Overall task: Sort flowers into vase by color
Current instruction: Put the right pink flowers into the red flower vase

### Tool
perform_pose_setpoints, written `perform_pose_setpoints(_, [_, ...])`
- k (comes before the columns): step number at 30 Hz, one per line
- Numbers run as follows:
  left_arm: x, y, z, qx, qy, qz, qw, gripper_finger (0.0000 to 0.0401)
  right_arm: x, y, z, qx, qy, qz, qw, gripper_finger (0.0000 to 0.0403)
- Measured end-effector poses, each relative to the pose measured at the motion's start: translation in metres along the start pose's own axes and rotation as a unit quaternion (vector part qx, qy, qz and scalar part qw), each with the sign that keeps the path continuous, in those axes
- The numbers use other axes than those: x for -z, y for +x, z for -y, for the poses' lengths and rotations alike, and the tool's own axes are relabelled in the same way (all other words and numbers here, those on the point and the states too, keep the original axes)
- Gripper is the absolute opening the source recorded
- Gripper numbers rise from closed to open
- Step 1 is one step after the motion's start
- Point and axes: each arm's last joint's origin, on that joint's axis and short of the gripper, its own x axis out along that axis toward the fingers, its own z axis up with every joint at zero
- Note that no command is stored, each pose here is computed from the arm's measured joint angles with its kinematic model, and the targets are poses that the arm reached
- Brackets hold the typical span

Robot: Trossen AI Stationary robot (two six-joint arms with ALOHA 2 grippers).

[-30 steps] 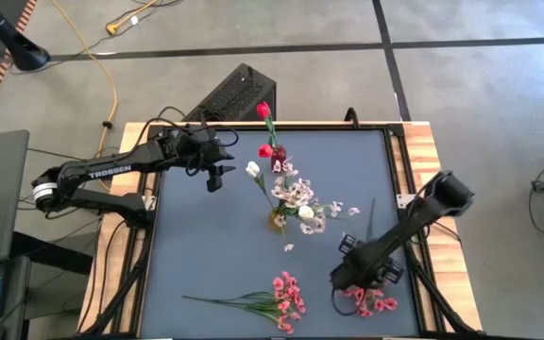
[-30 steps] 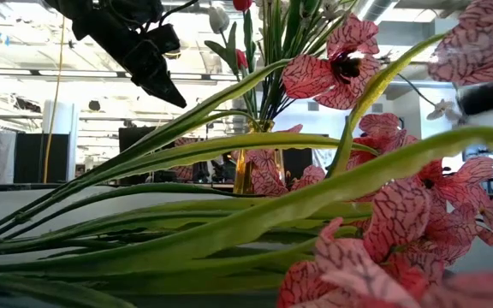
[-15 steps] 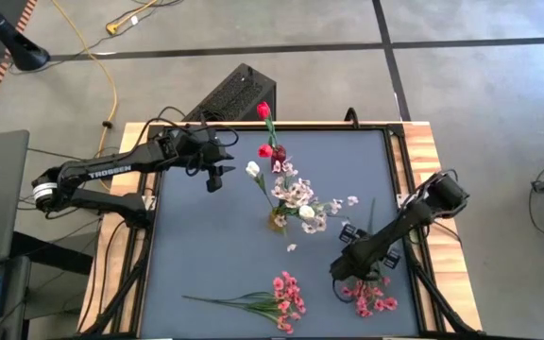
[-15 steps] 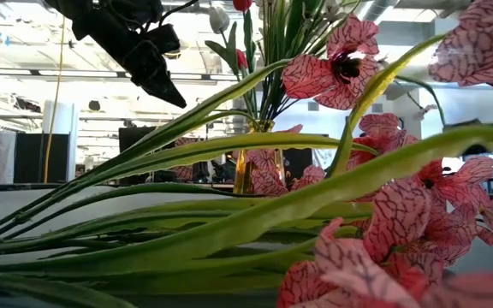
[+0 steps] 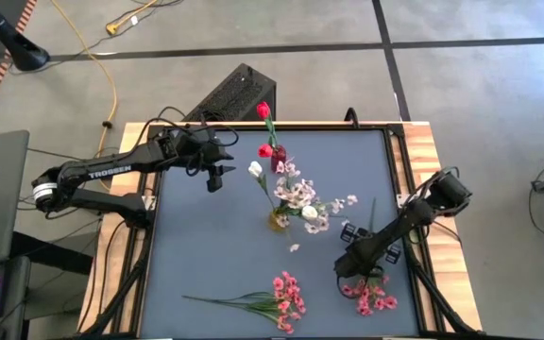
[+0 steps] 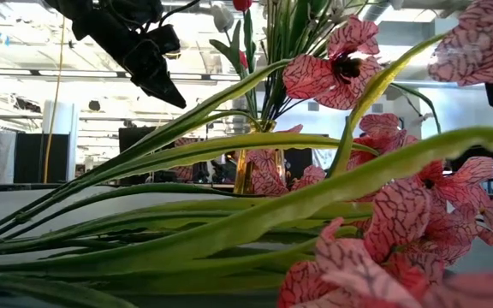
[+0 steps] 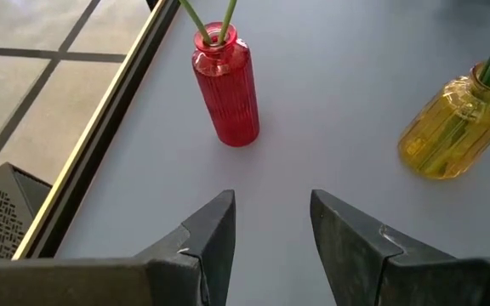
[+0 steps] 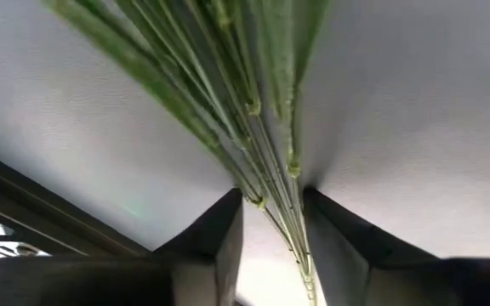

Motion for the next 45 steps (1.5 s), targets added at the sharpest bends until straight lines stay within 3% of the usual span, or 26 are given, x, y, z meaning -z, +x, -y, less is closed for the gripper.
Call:
perform_pose_setpoints(10, [0.000, 0.000, 0.000, 0.000, 0.000, 0.000, 1.000, 0.0143, -0.007, -0.009, -0.006, 0.001, -0.009, 0.012, 1.000, 0.0021])
perform_pose_setpoints(19, [0.000, 0.000, 0.000, 0.000, 0.000, 0.000, 1.000, 0.0143, -0.014, -0.053, 0.000, 0.023, 0.069, 0.087, 0.994, 0.0023])
perform_pose_setpoints(25, [0.000, 0.000, 0.000, 0.010, -0.001, 0.003, 1.000, 0.0143, -0.001, -0.105, -0.002, 0.059, 0.138, 0.186, 0.971, 0.0015])
perform_pose_setpoints(30, [-0.001, 0.000, 0.000, 0.011, -0.004, 0.009, 1.000, 0.0143, 0.027, -0.144, -0.010, 0.083, 0.214, 0.285, 0.931, 0.0018])
perform_pose_setpoints(35, [-0.002, 0.000, 0.001, 0.015, -0.003, 0.013, 1.000, 0.0143, 0.057, -0.175, -0.021, 0.108, 0.239, 0.413, 0.872, 0.0021])
perform_pose_setpoints(40, [-0.002, 0.000, 0.001, 0.016, 0.002, 0.013, 1.000, 0.0143, 0.087, -0.205, -0.031, 0.164, 0.214, 0.544, 0.795, 0.0019])
perform_pose_setpoints(45, [-0.002, 0.000, 0.001, 0.016, 0.002, 0.013, 1.000, 0.0143, 0.119, -0.231, -0.035, 0.251, 0.186, 0.638, 0.704, 0.0020])
